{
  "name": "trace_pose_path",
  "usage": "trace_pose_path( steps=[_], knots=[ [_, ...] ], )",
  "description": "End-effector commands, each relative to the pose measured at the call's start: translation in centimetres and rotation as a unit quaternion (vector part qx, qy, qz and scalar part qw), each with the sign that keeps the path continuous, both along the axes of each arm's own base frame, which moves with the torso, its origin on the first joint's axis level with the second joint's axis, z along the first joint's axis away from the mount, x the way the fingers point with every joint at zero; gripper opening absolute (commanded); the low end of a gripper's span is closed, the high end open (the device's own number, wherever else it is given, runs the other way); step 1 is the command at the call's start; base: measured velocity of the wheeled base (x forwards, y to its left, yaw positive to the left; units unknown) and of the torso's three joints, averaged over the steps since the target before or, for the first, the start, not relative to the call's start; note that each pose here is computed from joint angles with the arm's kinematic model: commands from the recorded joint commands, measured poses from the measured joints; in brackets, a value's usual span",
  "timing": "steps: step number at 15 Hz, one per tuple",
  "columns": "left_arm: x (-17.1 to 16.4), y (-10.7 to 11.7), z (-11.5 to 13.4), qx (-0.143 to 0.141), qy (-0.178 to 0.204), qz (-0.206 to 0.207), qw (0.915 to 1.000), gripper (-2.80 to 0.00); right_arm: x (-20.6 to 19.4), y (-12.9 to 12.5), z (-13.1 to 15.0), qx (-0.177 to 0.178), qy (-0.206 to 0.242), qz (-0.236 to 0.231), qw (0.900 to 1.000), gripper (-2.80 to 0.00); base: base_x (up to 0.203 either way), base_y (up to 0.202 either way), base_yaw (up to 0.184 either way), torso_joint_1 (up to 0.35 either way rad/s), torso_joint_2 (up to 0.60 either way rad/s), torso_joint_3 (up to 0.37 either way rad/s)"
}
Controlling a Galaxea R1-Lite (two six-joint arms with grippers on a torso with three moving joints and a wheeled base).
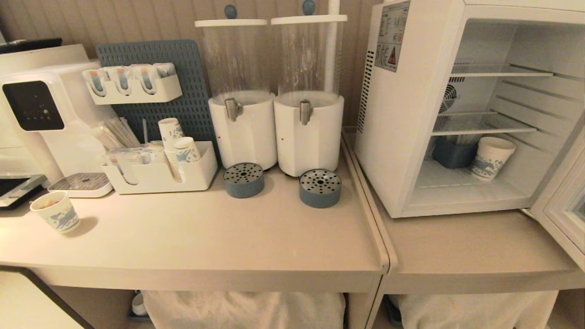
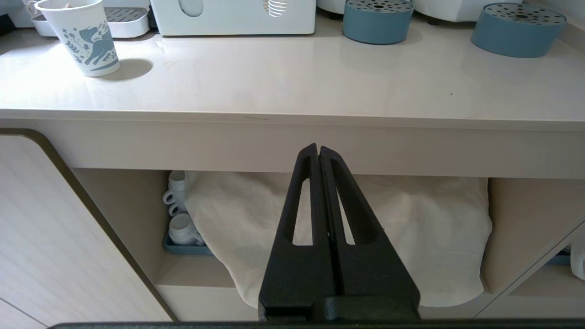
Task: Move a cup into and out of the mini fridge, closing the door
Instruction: Place the ceramic cup on the table
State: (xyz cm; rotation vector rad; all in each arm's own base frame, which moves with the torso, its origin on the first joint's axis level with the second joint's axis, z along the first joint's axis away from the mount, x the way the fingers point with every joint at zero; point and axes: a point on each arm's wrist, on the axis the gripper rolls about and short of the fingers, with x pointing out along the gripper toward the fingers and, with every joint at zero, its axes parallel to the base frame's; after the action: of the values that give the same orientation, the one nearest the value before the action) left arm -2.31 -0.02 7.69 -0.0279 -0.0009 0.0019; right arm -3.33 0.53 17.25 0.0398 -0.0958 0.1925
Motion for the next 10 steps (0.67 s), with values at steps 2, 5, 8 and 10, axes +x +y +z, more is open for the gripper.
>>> trace_pose_path(
  steps=[2,5,8,10],
  knots=[
    [0.0,0.0,0.0,0.0,0.0,0.0,1.0,-2.8,-0.9,-0.2,-2.7,0.001,-0.033,-0.035,0.999,-2.8,0.0,0.0,0.0,0.0,0.0,0.0],
    [0.0,0.0,0.0,0.0,0.0,0.0,1.0,-2.8,0.3,-0.3,-6.1,-0.012,-0.028,-0.062,0.998,-2.8,0.0,0.0,0.0,0.0,0.0,0.0],
    [0.0,0.0,0.0,-0.001,0.0,0.0,1.0,-2.8,0.9,-0.4,-8.1,-0.026,-0.014,-0.084,0.996,-2.8,0.0,0.0,0.0,0.0,0.0,0.0],
    [0.0,0.0,0.0,0.0,0.0,0.0,1.0,-2.8,1.1,-0.5,-9.9,-0.033,0.057,-0.095,0.993,-2.8,0.0,0.0,0.0,0.0,0.0,0.0]
  ],
)
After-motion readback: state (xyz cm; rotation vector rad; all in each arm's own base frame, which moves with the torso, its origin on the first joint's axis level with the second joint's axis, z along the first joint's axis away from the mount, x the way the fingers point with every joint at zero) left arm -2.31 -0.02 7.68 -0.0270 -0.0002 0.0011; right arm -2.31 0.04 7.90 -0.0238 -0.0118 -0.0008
